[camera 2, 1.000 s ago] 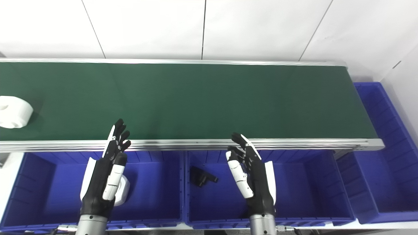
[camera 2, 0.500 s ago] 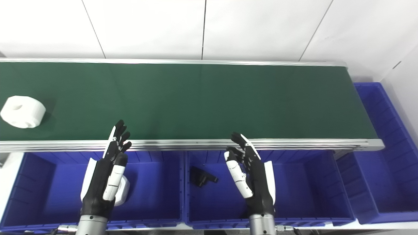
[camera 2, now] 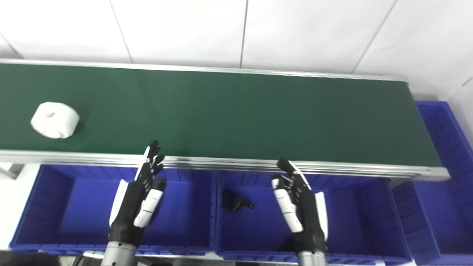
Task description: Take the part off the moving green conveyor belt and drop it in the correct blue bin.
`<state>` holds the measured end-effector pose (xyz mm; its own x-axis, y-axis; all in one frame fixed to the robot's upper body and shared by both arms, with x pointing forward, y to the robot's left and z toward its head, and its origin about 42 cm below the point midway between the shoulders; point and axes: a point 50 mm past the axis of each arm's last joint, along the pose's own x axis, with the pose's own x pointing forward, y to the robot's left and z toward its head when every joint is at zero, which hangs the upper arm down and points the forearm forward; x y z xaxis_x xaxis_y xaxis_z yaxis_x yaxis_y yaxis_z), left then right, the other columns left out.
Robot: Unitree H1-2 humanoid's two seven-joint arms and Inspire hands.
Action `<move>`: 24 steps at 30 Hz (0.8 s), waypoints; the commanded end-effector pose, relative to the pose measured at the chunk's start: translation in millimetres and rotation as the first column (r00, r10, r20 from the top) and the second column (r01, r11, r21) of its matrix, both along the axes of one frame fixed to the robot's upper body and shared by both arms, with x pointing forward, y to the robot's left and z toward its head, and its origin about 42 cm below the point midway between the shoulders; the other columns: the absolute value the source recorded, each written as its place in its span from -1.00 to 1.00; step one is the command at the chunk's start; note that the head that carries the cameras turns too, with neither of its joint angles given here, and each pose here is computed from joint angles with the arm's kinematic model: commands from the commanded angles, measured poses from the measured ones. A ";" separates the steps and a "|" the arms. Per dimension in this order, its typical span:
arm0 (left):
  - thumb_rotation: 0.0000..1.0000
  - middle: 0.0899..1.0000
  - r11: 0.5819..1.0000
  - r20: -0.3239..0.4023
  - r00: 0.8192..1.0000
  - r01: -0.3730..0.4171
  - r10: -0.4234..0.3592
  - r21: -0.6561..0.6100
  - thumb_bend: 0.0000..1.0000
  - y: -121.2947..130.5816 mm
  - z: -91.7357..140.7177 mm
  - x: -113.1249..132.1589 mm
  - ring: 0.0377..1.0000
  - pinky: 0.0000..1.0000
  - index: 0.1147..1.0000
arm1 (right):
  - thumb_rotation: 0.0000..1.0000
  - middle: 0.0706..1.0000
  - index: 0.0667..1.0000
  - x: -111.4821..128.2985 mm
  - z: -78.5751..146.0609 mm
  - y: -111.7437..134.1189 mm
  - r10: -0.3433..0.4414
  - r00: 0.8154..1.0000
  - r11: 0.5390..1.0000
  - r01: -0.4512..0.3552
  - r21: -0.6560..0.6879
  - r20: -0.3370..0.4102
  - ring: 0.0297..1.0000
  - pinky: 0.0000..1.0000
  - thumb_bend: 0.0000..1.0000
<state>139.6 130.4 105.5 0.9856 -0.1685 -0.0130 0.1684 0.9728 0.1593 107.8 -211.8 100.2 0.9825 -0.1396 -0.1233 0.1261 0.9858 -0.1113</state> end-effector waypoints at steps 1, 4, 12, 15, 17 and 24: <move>0.77 1.00 0.998 0.049 0.999 0.014 -0.011 -0.062 0.08 -27.5 7.8 0.3 0.90 0.78 1.00 | 0.68 0.68 0.70 0.8 7.7 -5.0 0.007 0.996 1.000 -0.007 0.002 0.089 0.52 0.42 0.03; 0.73 1.00 0.997 0.049 0.999 0.013 -0.010 -0.073 0.08 -35.8 7.6 -0.4 0.92 0.81 1.00 | 0.71 0.70 0.70 1.0 3.9 -13.5 0.013 0.995 1.000 -0.014 0.005 0.097 0.51 0.42 0.01; 0.67 1.00 0.994 0.036 0.999 0.006 -0.002 -0.107 0.14 -50.9 6.8 -2.4 0.92 0.90 1.00 | 0.71 0.68 0.70 1.0 -2.1 -27.2 0.007 0.995 1.000 -0.009 0.014 0.104 0.46 0.37 0.08; 0.68 1.00 0.994 0.028 1.000 0.004 0.000 -0.110 0.17 -55.0 6.0 -2.8 0.94 0.93 1.00 | 0.72 0.65 0.69 1.2 -4.7 -30.8 0.007 0.995 1.000 -0.009 0.026 0.104 0.45 0.39 0.09; 0.64 1.00 0.993 0.023 1.000 0.003 0.000 -0.116 0.16 -57.7 5.2 -2.7 0.96 0.98 1.00 | 0.74 0.68 0.70 1.8 -5.8 -33.1 0.012 0.994 0.999 -0.016 0.034 0.105 0.47 0.44 0.01; 0.58 1.00 0.993 0.011 1.000 0.002 -0.001 -0.115 0.17 -58.7 -0.4 -4.1 0.96 0.93 1.00 | 0.78 0.70 0.73 0.0 -12.9 -35.4 0.015 0.995 0.999 -0.019 0.035 0.103 0.48 0.44 -0.08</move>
